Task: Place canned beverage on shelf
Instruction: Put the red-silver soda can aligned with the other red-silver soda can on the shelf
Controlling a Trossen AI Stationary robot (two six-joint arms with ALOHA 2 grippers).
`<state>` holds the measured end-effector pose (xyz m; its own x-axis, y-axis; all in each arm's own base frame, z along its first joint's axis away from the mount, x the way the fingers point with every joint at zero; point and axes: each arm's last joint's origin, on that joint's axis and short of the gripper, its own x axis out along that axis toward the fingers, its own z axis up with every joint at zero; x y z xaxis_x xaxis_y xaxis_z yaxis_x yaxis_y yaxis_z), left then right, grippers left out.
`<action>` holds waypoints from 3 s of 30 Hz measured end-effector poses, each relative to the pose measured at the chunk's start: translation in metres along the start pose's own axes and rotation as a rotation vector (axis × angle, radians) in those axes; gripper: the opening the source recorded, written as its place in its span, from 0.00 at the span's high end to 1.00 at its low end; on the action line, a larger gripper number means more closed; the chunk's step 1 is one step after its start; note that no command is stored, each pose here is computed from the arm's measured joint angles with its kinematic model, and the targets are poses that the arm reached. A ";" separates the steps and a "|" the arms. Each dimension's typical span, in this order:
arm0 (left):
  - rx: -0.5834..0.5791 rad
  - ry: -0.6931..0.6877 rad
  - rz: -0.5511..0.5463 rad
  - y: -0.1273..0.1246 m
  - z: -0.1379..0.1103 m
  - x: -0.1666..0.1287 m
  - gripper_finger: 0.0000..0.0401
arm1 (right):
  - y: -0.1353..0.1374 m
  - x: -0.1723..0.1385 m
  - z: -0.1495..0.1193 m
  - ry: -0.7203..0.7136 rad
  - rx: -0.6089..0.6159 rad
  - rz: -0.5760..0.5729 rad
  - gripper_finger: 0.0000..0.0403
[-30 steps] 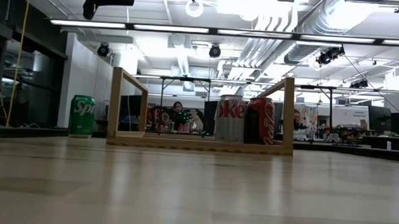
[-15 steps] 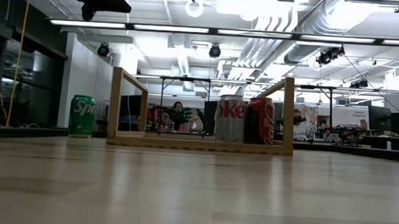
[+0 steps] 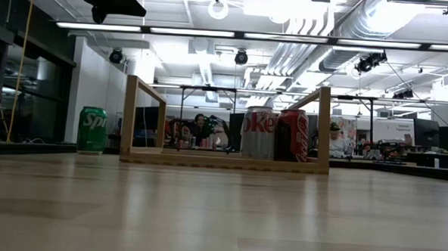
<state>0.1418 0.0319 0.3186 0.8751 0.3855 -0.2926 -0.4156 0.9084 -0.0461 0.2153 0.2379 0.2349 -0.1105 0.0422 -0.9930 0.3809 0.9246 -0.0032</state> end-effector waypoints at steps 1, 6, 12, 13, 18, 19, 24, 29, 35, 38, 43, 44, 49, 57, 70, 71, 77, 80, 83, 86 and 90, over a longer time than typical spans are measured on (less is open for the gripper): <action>0.000 0.000 0.000 0.000 0.000 0.000 1.00 | 0.002 0.004 -0.001 0.015 -0.003 -0.014 0.04; 0.000 -0.002 0.018 0.001 0.000 0.000 1.00 | 0.009 0.020 -0.002 0.037 0.000 -0.064 0.09; 0.000 -0.006 0.046 0.001 0.000 0.000 1.00 | 0.008 0.020 -0.001 0.010 0.030 -0.081 0.30; 0.000 -0.007 0.049 0.001 0.000 0.000 1.00 | 0.008 0.020 -0.001 0.012 0.027 -0.084 0.30; -0.003 -0.017 0.041 0.001 0.001 0.000 1.00 | 0.003 -0.009 -0.002 0.008 -0.019 -0.027 0.30; -0.005 -0.023 0.040 0.001 0.002 0.000 1.00 | 0.001 -0.023 -0.003 -0.006 -0.044 -0.009 0.30; -0.025 -0.084 0.028 0.000 0.008 0.000 1.00 | -0.023 -0.095 0.002 -0.151 -0.084 0.017 0.30; -0.048 -0.152 -0.059 -0.003 0.015 -0.001 0.92 | -0.048 -0.147 0.026 -0.438 -0.016 0.053 0.30; -0.110 -0.212 -0.245 -0.010 0.023 -0.004 0.71 | -0.076 -0.165 0.074 -0.609 -0.023 -0.009 0.30; -0.131 -0.267 -0.362 -0.019 0.029 -0.005 0.58 | -0.088 -0.169 0.097 -0.656 -0.084 -0.016 0.30; -0.132 -0.356 -0.507 -0.036 0.039 -0.003 0.39 | -0.115 -0.178 0.132 -0.748 -0.168 -0.053 0.30; -0.130 -0.348 -0.518 -0.039 0.039 -0.001 0.35 | -0.121 -0.179 0.137 -0.746 -0.185 -0.055 0.30; -0.076 -0.225 -0.510 -0.053 0.044 0.022 0.25 | -0.148 -0.184 0.160 -0.744 -0.309 0.027 0.30; 0.086 -0.040 -0.360 -0.067 0.060 0.073 0.24 | -0.180 -0.189 0.180 -0.782 -0.502 0.065 0.30; 0.070 0.203 -0.259 -0.067 0.064 0.111 0.23 | -0.204 -0.190 0.199 -0.847 -0.660 0.009 0.30; 0.067 0.210 -0.257 -0.067 0.063 0.114 0.23 | -0.204 -0.190 0.200 -0.846 -0.660 0.007 0.30; 0.074 0.234 -0.314 -0.066 0.060 0.119 0.23 | -0.200 -0.186 0.210 -0.872 -0.636 0.002 0.30; 0.092 0.243 -0.307 -0.062 0.059 0.121 0.23 | -0.197 -0.184 0.214 -0.872 -0.625 0.013 0.30; 0.096 0.250 -0.304 -0.060 0.058 0.121 0.23 | -0.195 -0.184 0.216 -0.885 -0.609 0.014 0.30; 0.104 0.265 -0.299 -0.060 0.057 0.120 0.23 | -0.194 -0.182 0.218 -0.877 -0.600 -0.006 0.30; 0.157 0.276 -0.303 -0.058 0.057 0.114 0.23 | -0.198 -0.179 0.215 -0.824 -0.580 -0.060 0.30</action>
<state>0.2795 0.0325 0.3423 0.8436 0.0596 -0.5336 -0.0889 0.9956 -0.0293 0.3572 -0.0340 0.3874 0.6377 -0.0822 -0.7659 -0.1342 0.9672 -0.2155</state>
